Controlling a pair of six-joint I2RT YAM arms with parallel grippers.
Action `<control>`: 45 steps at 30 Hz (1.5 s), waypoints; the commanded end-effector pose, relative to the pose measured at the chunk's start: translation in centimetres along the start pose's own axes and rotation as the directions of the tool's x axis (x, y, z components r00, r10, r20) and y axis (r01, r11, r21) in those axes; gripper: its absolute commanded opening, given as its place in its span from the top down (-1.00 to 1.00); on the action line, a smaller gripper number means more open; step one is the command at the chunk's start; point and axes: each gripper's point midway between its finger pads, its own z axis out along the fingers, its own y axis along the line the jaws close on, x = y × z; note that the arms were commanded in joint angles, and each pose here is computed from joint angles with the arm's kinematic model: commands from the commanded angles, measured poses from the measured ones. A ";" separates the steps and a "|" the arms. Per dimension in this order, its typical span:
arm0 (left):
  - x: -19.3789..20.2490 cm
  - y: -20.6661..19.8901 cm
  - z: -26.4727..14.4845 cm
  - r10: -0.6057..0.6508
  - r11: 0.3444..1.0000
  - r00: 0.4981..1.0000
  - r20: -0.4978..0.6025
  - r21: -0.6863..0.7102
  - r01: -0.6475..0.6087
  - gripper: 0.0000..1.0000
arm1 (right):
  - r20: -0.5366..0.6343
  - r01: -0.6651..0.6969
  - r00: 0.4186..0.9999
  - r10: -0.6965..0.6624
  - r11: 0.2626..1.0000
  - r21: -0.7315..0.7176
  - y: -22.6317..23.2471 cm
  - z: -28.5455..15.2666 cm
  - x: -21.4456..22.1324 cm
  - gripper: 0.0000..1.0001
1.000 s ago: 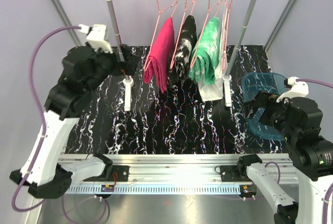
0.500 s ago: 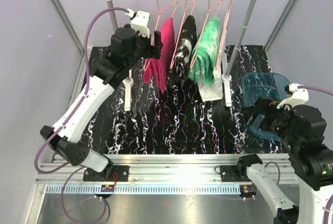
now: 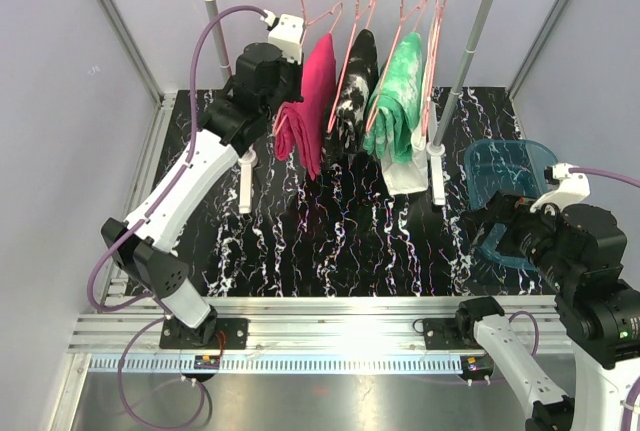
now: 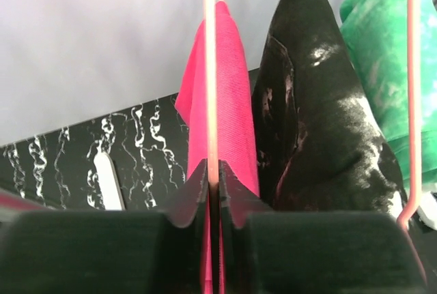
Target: Remove the trousers from the hanger
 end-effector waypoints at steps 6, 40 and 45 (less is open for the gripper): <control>-8.6 2.0 -3.4 -0.144 0.984 0.960 0.240 -0.071 0.165 1.00 | 0.019 -0.001 1.000 0.002 1.000 -0.027 0.6 -0.2 -0.6 -0.99; -18.5 2.0 -13.6 -0.323 0.945 0.792 0.518 0.137 0.296 1.00 | 0.265 0.108 0.963 -0.048 0.971 -0.215 4.9 0.4 -7.1 -0.99; -16.1 2.6 -14.8 -0.333 0.941 0.813 0.477 0.115 0.318 1.00 | 0.183 0.174 0.977 -0.106 0.896 -0.409 9.1 1.8 -7.7 -0.99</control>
